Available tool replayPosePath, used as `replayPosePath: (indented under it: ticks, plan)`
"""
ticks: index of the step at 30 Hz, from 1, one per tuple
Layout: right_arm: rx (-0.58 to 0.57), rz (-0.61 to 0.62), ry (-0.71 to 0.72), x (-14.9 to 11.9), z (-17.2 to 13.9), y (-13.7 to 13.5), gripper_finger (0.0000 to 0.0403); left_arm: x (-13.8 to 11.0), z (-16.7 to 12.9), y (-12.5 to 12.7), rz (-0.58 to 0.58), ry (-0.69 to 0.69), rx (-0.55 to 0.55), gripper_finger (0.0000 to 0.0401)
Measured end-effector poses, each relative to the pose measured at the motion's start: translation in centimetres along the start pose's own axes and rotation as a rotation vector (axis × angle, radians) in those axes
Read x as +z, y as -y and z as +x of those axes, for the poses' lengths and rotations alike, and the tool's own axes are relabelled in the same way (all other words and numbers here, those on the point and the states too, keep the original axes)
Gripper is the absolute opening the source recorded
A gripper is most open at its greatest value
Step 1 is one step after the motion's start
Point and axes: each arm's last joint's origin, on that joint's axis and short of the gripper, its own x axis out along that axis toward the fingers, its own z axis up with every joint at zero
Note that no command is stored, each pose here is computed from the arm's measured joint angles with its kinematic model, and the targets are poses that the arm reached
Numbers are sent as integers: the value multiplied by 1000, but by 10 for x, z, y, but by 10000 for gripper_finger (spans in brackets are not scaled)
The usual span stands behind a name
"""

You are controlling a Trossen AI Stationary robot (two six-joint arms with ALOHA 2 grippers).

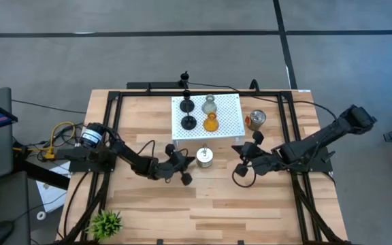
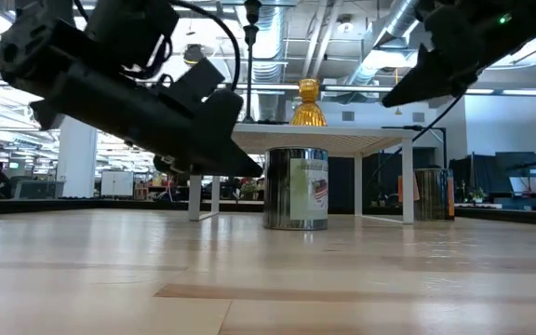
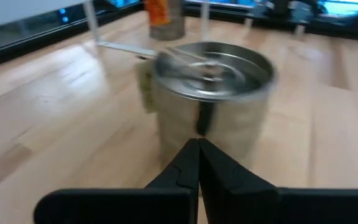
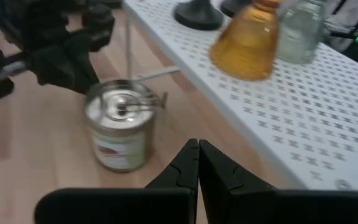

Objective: Pick & Place candle stick holders
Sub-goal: Adjust the left scented candle, then adjust the shelf

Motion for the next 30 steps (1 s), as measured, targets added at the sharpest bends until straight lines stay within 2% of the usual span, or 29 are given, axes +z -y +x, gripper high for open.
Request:
replayPosePath:
  ticks: [6, 8, 12, 14, 25, 30]
  plan:
    - [72, 9, 20, 1, -6, -8, 0, -5, -20, 20, 69, -2, -70, 3]
    - [77, 8, 21, 1, -7, -9, 0, -7, -26, 24, 79, 18, 1, 3]
    - [82, 36, 44, 4, -7, -10, 0, -9, -37, 23, 118, 76, 260, 3]
    - [84, 44, 51, 5, -7, -10, 0, -9, -39, 20, 142, 90, 335, 3]
    - [82, 18, 52, 5, -7, -10, 0, -3, -15, -5, 157, 86, 473, 3]
    - [81, 16, 52, 5, -7, -10, 0, -2, -11, -10, 160, 84, 493, 3]
